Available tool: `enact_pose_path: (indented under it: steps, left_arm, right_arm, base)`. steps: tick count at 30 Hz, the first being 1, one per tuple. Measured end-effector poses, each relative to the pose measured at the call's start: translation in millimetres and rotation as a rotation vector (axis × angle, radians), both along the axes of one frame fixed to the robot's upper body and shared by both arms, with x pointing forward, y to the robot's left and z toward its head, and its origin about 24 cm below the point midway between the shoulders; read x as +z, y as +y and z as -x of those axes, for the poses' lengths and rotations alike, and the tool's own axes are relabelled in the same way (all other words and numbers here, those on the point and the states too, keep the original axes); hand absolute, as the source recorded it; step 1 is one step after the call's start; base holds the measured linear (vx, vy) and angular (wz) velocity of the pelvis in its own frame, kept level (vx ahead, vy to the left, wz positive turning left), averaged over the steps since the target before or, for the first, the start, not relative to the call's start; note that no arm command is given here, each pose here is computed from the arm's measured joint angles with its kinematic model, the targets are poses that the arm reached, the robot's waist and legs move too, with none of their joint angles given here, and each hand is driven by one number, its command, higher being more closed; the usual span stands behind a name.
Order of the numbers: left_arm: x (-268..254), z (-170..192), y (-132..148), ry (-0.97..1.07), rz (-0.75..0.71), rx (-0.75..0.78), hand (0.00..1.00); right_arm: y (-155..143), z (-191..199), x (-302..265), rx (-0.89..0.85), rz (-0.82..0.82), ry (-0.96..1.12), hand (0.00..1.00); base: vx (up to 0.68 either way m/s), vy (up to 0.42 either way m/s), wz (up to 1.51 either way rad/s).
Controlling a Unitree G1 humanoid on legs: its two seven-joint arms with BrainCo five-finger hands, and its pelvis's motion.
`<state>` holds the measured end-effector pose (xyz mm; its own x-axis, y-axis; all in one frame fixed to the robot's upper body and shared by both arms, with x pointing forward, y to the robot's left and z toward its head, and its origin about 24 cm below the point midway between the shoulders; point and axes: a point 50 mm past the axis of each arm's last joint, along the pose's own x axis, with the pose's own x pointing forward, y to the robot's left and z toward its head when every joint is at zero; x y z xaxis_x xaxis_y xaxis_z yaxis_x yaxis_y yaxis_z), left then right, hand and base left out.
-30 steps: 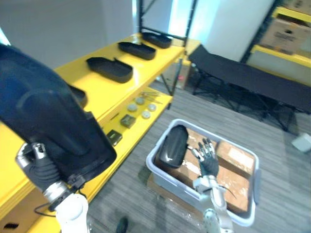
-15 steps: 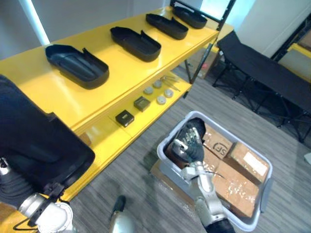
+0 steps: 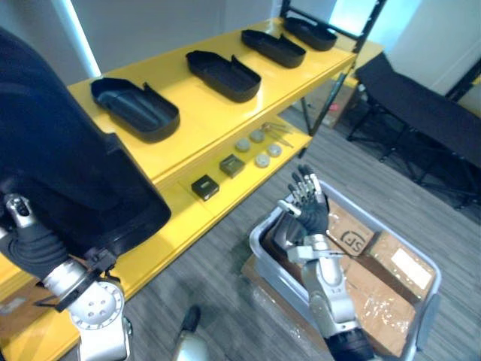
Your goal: Walk over and take plastic housings, then place them on the shelf
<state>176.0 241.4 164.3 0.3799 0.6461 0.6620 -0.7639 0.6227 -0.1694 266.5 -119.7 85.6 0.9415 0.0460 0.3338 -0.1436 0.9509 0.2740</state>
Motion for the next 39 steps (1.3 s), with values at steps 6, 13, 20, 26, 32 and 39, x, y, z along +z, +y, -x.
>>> enact_pose_path:
  steps: [6, 13, 20, 26, 32, 39]
  left_arm:
    - [-3.9, 10.4, -5.5, 0.043, -0.049, -0.052, 1.00]
    - [-9.6, 13.3, -9.7, 0.097, -0.064, -0.103, 1.00]
    - [-7.8, 6.7, -22.3, 0.091, -0.085, -0.197, 1.00]
    - [-4.5, 4.3, -19.0, 0.092, -0.116, -0.200, 1.00]
    - [-2.8, 4.5, -17.9, 0.082, -0.124, -0.195, 1.00]
    - [4.3, -19.6, -21.1, 0.084, -0.208, -0.264, 1.00]
  right_arm:
    - [-8.7, 5.9, -3.8, -0.012, 0.007, 0.005, 0.00]
    - [16.1, 3.1, -5.4, 0.122, -0.018, -0.001, 0.00]
    - [15.6, 5.1, -7.0, 0.145, 0.015, -0.001, 0.00]
    - [30.3, -0.7, 6.6, 0.195, 0.002, -0.053, 0.00]
    - [26.6, -2.2, 8.0, 0.173, 0.006, -0.059, 0.00]
    - [7.2, 6.3, 7.9, 0.053, 0.034, -0.065, 0.00]
  base:
    - [-0.04, -0.050, 0.54]
    - [-0.02, -0.006, 0.52]
    - [0.02, 0.076, 0.47]
    - [0.05, 0.058, -0.31]
    - [0.10, 0.116, -0.10]
    - [0.36, 0.176, 0.62]
